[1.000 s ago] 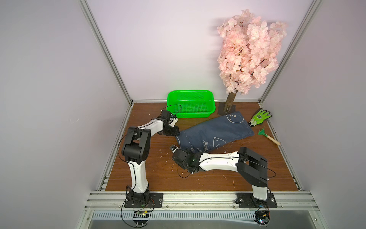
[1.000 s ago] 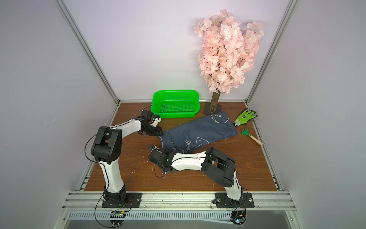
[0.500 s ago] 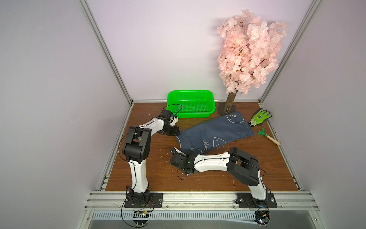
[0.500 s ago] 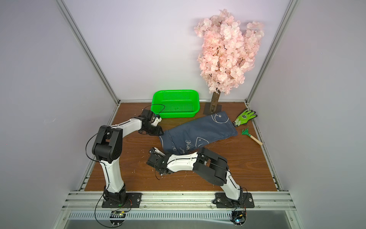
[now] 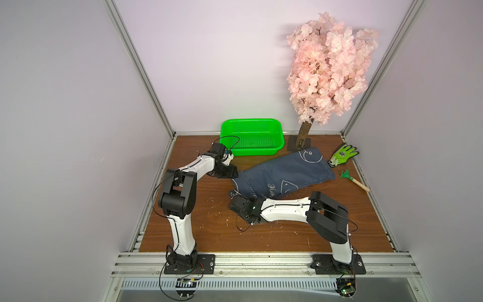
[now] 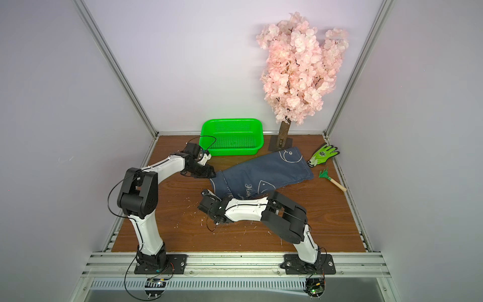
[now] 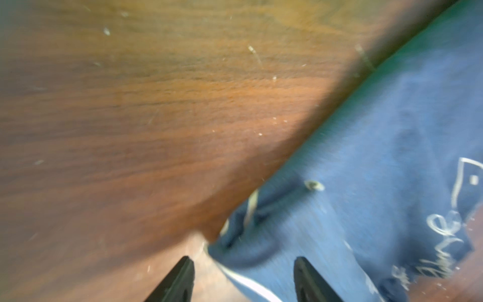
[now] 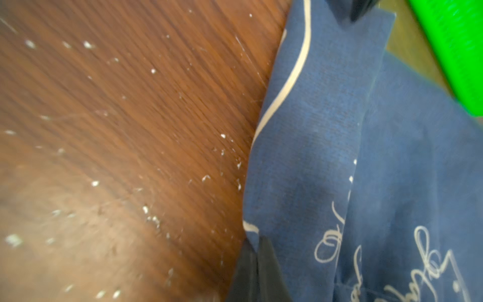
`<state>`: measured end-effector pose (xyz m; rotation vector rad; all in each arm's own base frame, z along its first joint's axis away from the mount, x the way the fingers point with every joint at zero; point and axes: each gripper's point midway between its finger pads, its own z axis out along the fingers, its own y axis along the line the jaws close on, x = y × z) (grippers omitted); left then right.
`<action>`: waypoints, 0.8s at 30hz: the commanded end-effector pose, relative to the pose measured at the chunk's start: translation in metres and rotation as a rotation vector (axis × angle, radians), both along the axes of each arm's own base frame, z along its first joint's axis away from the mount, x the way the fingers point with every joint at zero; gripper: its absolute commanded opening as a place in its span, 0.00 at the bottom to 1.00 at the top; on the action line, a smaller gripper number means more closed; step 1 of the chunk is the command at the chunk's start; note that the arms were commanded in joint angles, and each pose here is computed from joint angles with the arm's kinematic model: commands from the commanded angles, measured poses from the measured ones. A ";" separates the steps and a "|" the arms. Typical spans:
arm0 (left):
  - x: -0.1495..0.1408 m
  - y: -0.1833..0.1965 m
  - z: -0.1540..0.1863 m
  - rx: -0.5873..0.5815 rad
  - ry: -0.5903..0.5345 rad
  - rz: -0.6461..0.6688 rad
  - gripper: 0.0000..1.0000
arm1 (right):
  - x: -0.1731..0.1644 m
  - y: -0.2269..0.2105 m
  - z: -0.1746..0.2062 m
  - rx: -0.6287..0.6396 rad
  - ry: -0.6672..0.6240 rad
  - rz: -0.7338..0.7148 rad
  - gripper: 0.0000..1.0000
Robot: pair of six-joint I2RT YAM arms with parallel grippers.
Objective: Roll up the pillowcase
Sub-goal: Roll the pillowcase at the center of the board.
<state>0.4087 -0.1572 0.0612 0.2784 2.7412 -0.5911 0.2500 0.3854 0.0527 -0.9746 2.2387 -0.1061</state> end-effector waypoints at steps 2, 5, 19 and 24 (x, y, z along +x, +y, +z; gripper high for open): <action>-0.011 0.016 0.024 -0.005 -0.029 0.045 0.66 | -0.012 0.020 0.038 0.330 0.154 -0.017 0.00; -0.016 0.027 0.035 -0.031 -0.058 0.088 0.68 | -0.018 0.023 0.042 0.443 0.231 -0.017 0.00; -0.049 0.029 0.032 -0.088 -0.071 0.120 0.68 | -0.012 0.003 0.057 0.916 0.460 -0.036 0.00; -0.063 0.025 0.033 -0.099 -0.060 0.112 0.68 | -0.008 -0.010 0.064 1.036 0.499 -0.064 0.00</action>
